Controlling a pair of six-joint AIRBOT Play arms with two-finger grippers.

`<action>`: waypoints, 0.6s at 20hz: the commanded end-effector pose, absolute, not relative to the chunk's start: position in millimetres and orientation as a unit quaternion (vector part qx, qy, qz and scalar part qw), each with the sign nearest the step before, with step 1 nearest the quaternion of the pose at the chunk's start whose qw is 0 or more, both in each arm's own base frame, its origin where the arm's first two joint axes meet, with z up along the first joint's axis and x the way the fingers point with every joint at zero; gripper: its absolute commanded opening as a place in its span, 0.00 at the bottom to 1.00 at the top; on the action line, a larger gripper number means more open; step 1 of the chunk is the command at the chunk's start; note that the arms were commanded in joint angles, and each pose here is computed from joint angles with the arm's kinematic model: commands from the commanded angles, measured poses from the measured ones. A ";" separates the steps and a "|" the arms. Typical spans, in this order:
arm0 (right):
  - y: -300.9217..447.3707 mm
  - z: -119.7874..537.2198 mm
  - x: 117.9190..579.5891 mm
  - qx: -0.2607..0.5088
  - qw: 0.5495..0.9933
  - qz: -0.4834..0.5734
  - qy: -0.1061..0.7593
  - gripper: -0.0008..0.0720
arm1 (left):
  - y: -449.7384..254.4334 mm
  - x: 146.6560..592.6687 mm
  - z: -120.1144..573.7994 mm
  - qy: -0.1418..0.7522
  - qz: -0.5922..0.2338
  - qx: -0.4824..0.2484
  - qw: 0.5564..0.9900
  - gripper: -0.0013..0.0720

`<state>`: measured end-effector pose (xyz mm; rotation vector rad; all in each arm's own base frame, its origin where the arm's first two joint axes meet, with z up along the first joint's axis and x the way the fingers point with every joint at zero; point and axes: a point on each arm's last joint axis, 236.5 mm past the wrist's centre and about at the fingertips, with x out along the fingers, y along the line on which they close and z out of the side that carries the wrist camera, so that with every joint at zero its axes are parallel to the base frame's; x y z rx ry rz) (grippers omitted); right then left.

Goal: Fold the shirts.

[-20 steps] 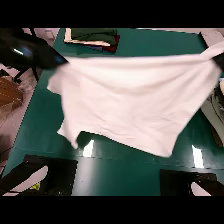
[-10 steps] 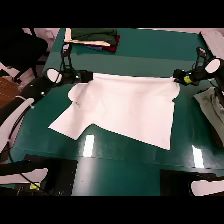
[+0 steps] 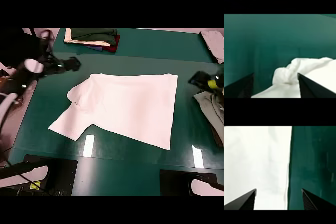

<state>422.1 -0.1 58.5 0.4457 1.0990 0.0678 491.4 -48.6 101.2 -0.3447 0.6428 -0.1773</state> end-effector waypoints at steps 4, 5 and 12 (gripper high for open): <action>69.5 22.8 284.9 0.352 0.741 0.161 0.548 0.89 | -31.1 349.2 14.1 0.531 -0.123 -0.255 0.799 0.82; 75.7 8.3 258.3 0.366 0.718 0.164 0.569 0.88 | -35.8 334.7 6.3 0.552 -0.131 -0.264 0.780 0.82; 87.2 -23.0 202.6 0.434 0.696 0.132 0.556 0.85 | -38.1 332.9 -19.3 0.567 -0.176 -0.221 0.774 0.82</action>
